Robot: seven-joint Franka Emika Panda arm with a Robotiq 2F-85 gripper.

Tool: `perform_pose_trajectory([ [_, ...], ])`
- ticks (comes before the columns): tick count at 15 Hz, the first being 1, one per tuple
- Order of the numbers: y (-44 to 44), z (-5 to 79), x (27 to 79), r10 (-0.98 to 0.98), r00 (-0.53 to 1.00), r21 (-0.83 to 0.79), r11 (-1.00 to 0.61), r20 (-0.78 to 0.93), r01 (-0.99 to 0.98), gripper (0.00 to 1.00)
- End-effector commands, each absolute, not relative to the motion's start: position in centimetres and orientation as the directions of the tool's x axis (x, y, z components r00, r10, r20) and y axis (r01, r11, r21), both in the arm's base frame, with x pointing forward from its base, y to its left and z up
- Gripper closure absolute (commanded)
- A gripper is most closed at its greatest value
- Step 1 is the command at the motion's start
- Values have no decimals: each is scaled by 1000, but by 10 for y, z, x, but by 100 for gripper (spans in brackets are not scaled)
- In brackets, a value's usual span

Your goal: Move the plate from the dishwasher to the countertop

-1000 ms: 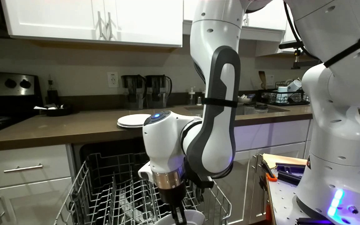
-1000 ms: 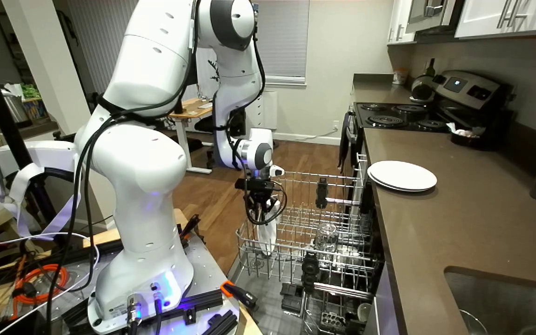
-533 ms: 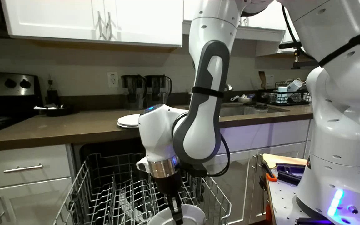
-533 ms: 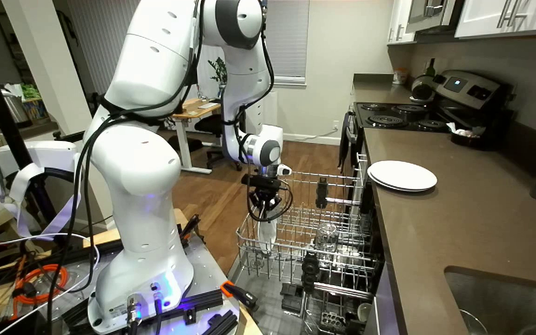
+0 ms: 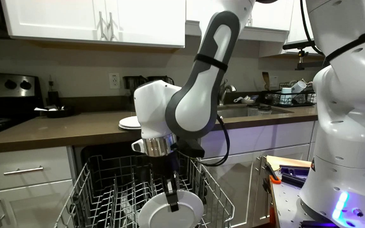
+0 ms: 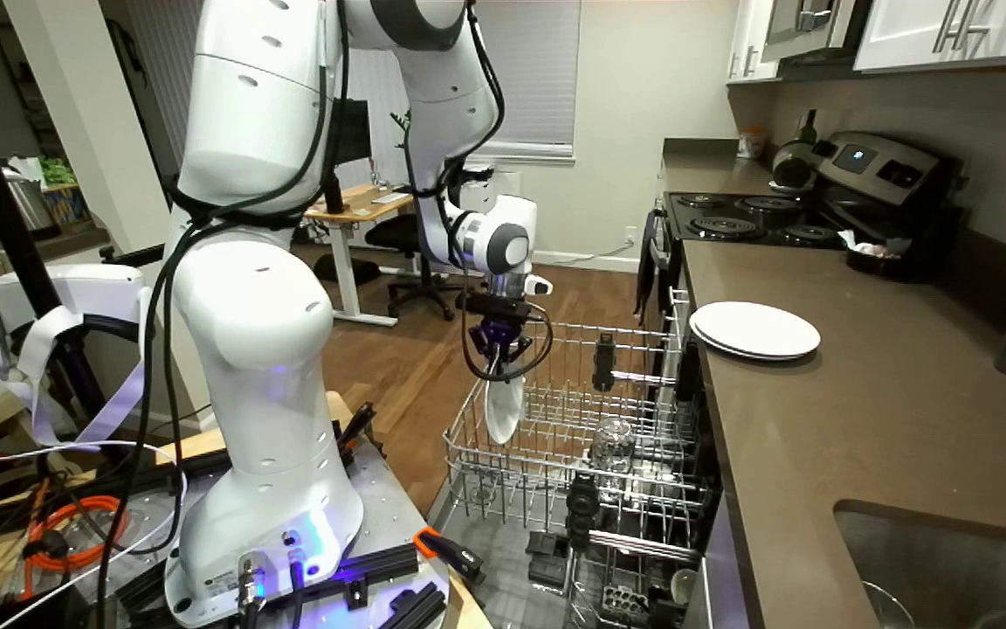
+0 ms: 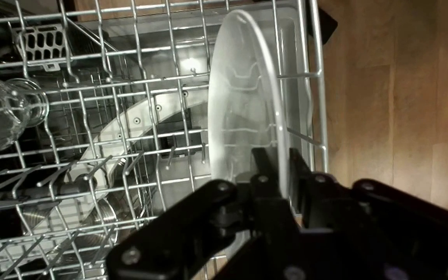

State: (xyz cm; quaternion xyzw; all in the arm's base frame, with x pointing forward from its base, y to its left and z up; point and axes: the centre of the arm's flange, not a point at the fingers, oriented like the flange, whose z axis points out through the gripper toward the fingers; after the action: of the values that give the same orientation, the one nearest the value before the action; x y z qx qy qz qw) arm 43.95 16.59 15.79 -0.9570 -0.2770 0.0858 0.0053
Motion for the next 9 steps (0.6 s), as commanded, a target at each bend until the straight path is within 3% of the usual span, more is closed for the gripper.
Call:
perform_pose_trajectory([
  [1, 169, 216, 431, 546, 821, -52, -837, -166, 545, 93],
  [9, 194, 278, 417, 606, 796, 156, -786, 2, 598, 92],
])
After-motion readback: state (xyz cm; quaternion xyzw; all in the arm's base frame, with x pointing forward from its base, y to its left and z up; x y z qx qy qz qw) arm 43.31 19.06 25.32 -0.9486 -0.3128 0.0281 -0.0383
